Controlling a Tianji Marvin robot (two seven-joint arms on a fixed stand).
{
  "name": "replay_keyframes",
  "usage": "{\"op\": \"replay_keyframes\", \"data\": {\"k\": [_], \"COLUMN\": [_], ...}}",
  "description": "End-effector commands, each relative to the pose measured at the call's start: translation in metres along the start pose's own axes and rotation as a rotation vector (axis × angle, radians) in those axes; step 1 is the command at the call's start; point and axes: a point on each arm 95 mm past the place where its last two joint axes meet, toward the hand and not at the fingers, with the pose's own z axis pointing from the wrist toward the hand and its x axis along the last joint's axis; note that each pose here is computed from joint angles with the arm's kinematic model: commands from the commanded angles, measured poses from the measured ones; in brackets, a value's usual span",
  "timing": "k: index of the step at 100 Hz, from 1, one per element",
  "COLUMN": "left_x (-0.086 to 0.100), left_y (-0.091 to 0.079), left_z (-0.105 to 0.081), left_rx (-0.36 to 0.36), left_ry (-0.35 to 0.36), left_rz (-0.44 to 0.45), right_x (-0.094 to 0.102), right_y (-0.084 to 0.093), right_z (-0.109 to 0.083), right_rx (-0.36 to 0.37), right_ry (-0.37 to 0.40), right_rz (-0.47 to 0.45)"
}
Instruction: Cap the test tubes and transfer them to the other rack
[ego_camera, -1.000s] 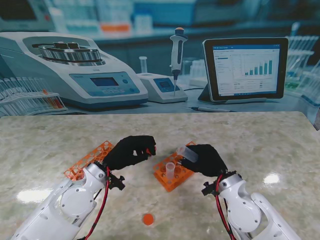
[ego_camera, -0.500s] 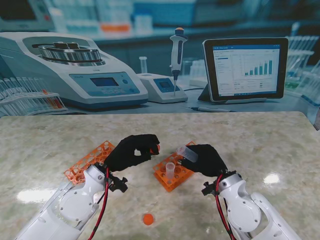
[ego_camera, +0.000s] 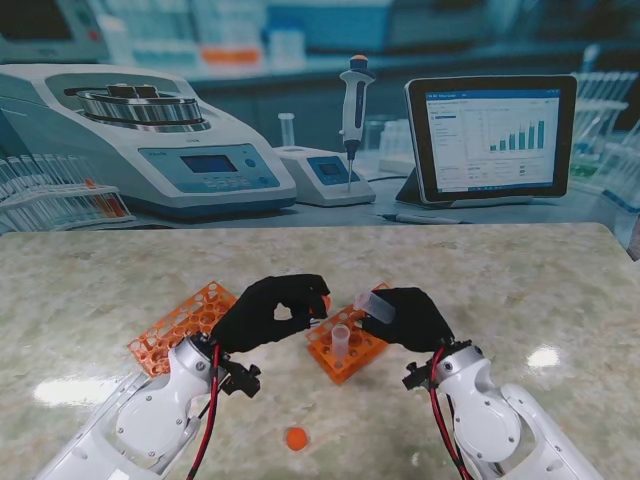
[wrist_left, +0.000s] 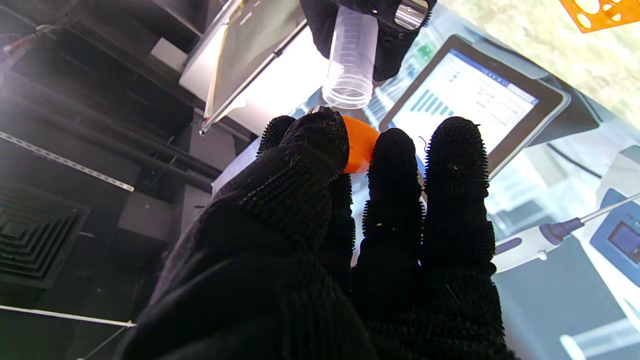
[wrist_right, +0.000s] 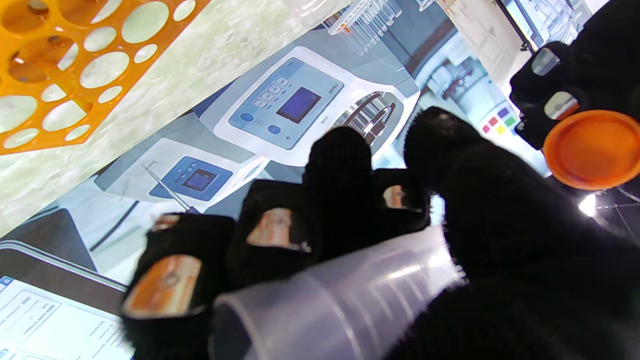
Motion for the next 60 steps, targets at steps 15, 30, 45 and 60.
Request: {"op": "replay_keyframes", "data": {"k": [15,30,45,60], "left_x": [0.011,0.017,0.022,0.024], "left_y": [0.004,0.006,0.009,0.013], "left_z": [-0.002,-0.003,-0.005,-0.006], "left_rx": [-0.007,-0.009,-0.026,-0.043], "left_ry": [0.033,0.052,0.066,0.072], "left_rz": [-0.015,-0.023,-0.028,-0.033], "right_x": [-0.001,-0.002,-0.003,-0.003], "right_y": [-0.003,-0.003,-0.003,-0.003], "right_z": [0.0,0.0,0.0,0.0], "right_rx": [0.01,0.01,0.01,0.009], "right_ry": [-0.017,-0.018,-0.018,-0.019], "right_rz": [0.007,0.007,0.006,0.005]}}
